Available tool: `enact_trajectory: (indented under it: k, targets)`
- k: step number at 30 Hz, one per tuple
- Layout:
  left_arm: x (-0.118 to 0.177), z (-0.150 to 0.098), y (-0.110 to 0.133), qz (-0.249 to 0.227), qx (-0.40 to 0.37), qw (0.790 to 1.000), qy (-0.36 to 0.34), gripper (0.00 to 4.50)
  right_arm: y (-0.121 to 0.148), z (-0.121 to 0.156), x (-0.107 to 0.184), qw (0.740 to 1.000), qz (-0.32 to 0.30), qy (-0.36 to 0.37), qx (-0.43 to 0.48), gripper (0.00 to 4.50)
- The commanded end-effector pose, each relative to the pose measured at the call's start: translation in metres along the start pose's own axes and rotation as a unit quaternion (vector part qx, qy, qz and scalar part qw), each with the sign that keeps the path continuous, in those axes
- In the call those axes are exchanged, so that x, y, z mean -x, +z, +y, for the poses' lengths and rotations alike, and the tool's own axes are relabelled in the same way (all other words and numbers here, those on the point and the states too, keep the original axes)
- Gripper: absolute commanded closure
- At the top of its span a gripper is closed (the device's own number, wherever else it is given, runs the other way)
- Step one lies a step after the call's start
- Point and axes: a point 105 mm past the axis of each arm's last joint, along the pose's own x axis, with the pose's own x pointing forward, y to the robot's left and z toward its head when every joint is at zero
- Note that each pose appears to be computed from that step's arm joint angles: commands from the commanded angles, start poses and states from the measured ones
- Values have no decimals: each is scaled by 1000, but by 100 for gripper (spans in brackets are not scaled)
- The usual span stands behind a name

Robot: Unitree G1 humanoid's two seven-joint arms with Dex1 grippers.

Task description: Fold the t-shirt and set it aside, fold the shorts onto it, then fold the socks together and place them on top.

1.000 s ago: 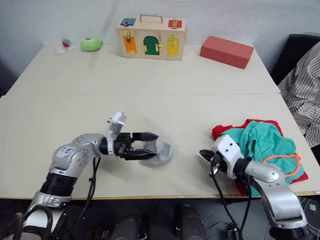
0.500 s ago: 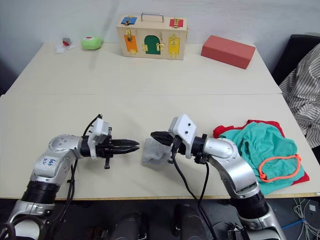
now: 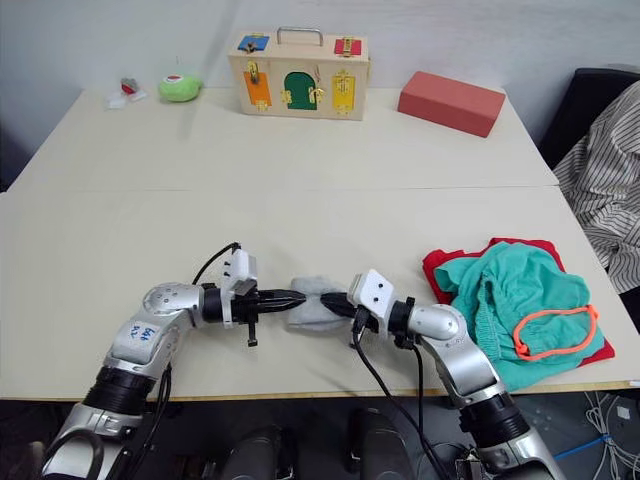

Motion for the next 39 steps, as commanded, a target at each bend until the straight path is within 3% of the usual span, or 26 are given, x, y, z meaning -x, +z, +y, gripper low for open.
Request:
enact_trajectory:
  k: [1, 11, 17, 20, 23, 27, 31, 39]
  targets:
    - [2, 0, -15, 32, -8, 999, 2, 448, -4, -6, 3, 999, -16, -31, -22, 450]
    - [6, -4, -13, 9, -45, 999, -10, 448, 1, -26, 2, 985, -40, -94, -136, 450]
    - [1, 0, 15, -41, -61, 997, -20, 448, 30, -18, 11, 978, -90, -61, -179, 450]
    - [-1, 0, 30, -48, -85, 995, -37, 450, 52, -12, 33, 966, -97, -38, -236, 388]
    - [-3, 0, 27, -28, -105, 993, -50, 450, 42, -8, 50, 951, -19, -33, -306, 285]
    - [-5, 4, 16, -6, -118, 992, -49, 450, 26, -3, 68, 904, 68, -30, -421, 148]
    - [-7, 5, 14, -22, -110, 993, -43, 450, 8, 4, 75, 866, 143, -38, -478, 5]
    - [-6, 4, 3, -12, -117, 992, -38, 450, 13, 5, 32, 829, 104, -16, -549, 2]
